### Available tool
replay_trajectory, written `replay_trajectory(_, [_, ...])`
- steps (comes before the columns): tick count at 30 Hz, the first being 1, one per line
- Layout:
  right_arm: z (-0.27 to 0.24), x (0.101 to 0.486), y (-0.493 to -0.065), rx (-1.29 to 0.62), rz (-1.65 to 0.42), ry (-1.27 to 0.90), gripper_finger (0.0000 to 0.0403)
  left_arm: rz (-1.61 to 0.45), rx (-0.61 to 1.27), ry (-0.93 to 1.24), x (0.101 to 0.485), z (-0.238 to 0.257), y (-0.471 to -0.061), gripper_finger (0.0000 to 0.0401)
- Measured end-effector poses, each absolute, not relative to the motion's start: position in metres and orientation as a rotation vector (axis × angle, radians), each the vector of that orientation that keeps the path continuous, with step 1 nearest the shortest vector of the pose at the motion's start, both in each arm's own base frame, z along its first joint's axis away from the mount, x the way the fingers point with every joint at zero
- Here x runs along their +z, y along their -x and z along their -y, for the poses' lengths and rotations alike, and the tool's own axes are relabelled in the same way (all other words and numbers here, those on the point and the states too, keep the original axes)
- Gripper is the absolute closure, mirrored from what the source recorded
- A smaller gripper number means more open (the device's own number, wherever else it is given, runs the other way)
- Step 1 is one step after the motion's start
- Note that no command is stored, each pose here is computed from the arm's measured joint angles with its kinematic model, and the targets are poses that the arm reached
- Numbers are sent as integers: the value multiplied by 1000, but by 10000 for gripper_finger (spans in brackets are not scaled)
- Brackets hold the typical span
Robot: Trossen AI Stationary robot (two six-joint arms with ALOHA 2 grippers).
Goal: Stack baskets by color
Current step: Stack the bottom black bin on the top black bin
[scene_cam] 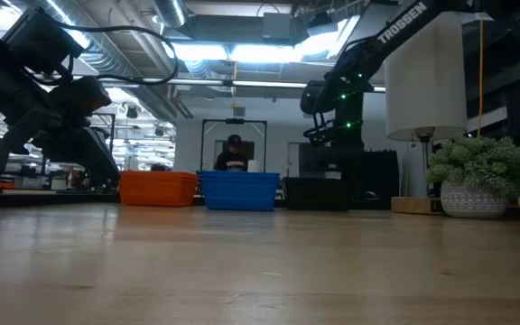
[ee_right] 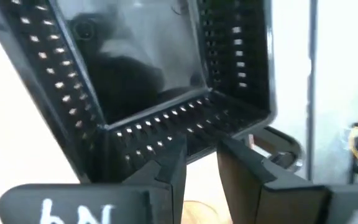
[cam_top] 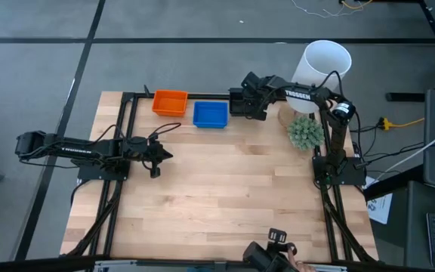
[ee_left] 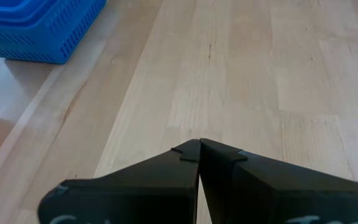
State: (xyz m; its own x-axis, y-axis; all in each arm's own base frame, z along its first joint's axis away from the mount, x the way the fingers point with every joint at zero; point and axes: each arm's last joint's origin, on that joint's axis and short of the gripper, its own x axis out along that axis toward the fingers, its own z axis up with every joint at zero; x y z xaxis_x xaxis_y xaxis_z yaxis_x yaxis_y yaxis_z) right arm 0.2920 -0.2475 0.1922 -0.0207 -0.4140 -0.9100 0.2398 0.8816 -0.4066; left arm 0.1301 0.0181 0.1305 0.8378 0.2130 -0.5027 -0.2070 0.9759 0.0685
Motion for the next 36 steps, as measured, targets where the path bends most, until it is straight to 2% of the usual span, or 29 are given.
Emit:
replay_trajectory(12, [243, 194, -294, -580, -1553, 215, 313, -533, 222, -12, 131, -18, -130, 401])
replay_trajectory(19, [207, 212, -329, -450, -1428, 165, 313, -533, 241, -17, 131, -19, -130, 401])
replay_trajectory(25, [165, 229, -360, -277, -1330, 204, 313, -533, 243, -17, 131, -19, -130, 401])
replay_trajectory(30, [149, 221, -363, -78, -1285, 93, 313, -533, 243, -18, 131, -19, -130, 401])
replay_trajectory(36, [162, 201, -358, -153, -1275, 134, 313, -533, 244, -18, 131, -19, -130, 401])
